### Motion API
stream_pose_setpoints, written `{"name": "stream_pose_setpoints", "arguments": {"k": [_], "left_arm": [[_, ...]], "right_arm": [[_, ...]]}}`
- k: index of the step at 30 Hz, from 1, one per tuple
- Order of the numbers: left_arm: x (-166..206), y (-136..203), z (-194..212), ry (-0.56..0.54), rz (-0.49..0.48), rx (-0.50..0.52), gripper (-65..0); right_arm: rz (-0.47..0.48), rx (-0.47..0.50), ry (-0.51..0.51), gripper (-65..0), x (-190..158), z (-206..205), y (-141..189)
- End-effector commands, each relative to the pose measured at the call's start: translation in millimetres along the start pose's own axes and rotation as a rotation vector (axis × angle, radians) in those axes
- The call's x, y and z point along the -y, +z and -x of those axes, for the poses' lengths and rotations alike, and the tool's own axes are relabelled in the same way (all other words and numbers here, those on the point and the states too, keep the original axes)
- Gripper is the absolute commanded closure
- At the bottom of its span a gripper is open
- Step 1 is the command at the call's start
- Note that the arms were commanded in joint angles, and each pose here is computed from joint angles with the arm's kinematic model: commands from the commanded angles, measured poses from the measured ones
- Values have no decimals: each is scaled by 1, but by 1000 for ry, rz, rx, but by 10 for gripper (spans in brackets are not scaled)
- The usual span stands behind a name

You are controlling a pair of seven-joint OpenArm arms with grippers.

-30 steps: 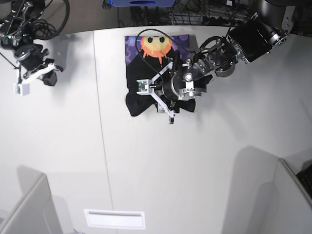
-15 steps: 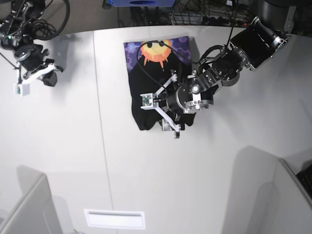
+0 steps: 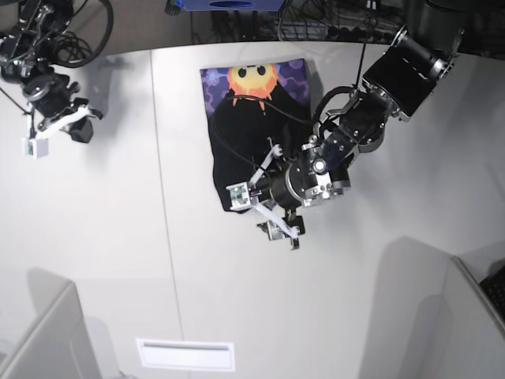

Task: Fold the T-shirt properly

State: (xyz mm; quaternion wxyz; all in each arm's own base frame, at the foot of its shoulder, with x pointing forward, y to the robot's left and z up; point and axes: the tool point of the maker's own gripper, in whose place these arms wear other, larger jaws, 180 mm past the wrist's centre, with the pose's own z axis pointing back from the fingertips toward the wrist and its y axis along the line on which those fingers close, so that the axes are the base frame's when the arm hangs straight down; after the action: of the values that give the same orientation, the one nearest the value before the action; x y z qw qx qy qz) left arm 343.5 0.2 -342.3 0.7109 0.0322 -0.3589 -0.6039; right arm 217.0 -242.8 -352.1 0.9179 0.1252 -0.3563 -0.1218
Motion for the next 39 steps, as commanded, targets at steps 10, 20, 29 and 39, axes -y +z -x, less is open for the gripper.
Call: {"name": "stream_pose_setpoints", "arguments": {"k": [10,20,29,39], "left_arm": [[-56,73,-19,277,-205,233,-336],[24,106,119,623,-158,52,0],[168,191,150,871,-64,178,0],[352,213,207,1112,76,-196,0]], "right_arm": [[6,31,21,0,3,-8,7],[90,-34,102,0,30,7,36],[207,-346,336,0,89,76,121],[47,-918,573,0,75,238,150]]}}
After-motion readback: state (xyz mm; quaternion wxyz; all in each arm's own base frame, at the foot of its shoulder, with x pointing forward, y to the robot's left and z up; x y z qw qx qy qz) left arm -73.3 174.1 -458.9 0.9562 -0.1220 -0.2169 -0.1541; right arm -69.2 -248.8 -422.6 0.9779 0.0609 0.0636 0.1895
